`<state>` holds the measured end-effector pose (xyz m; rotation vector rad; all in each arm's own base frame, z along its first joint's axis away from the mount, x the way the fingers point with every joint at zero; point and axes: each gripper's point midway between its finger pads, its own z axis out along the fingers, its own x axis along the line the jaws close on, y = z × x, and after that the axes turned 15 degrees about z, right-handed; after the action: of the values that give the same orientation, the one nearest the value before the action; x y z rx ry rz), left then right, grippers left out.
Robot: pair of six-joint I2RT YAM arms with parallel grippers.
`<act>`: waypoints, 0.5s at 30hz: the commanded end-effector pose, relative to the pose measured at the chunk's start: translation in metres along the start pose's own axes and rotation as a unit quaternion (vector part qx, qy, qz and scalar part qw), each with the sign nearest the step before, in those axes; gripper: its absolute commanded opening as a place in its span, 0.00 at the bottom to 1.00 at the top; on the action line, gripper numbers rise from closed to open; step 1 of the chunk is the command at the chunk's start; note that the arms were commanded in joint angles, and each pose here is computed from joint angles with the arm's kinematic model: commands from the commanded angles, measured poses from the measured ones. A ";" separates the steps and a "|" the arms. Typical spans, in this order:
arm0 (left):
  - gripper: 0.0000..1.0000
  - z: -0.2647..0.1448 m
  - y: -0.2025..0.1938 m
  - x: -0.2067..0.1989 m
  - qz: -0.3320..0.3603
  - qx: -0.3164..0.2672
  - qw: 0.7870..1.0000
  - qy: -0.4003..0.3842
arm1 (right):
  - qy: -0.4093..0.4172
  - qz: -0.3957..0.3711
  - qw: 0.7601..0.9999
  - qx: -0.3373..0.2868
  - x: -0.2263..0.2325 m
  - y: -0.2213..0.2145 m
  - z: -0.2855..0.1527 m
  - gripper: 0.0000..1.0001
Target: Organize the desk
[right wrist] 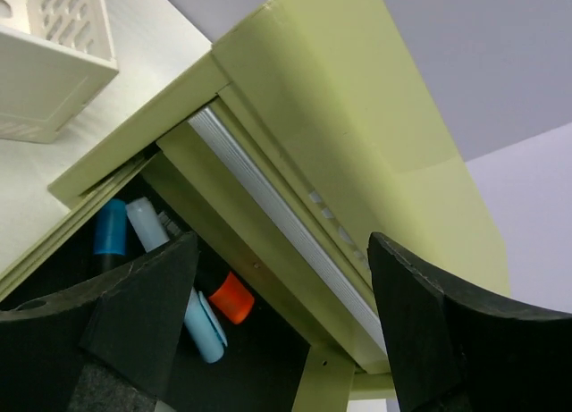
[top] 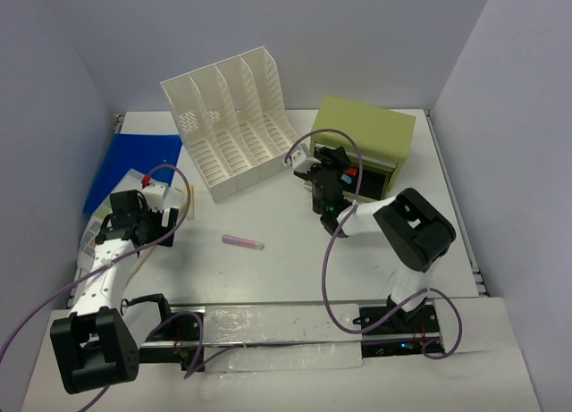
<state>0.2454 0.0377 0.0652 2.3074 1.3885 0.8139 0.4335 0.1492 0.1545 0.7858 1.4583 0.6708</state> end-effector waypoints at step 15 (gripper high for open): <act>0.97 -0.009 0.055 0.009 -0.010 -0.040 0.998 -0.053 | 0.507 0.219 0.819 0.156 0.191 0.100 -0.165 0.89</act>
<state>0.2711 0.0297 0.0884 2.2874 1.3513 0.7458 0.3402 0.3394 0.1904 0.8689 1.9934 1.3410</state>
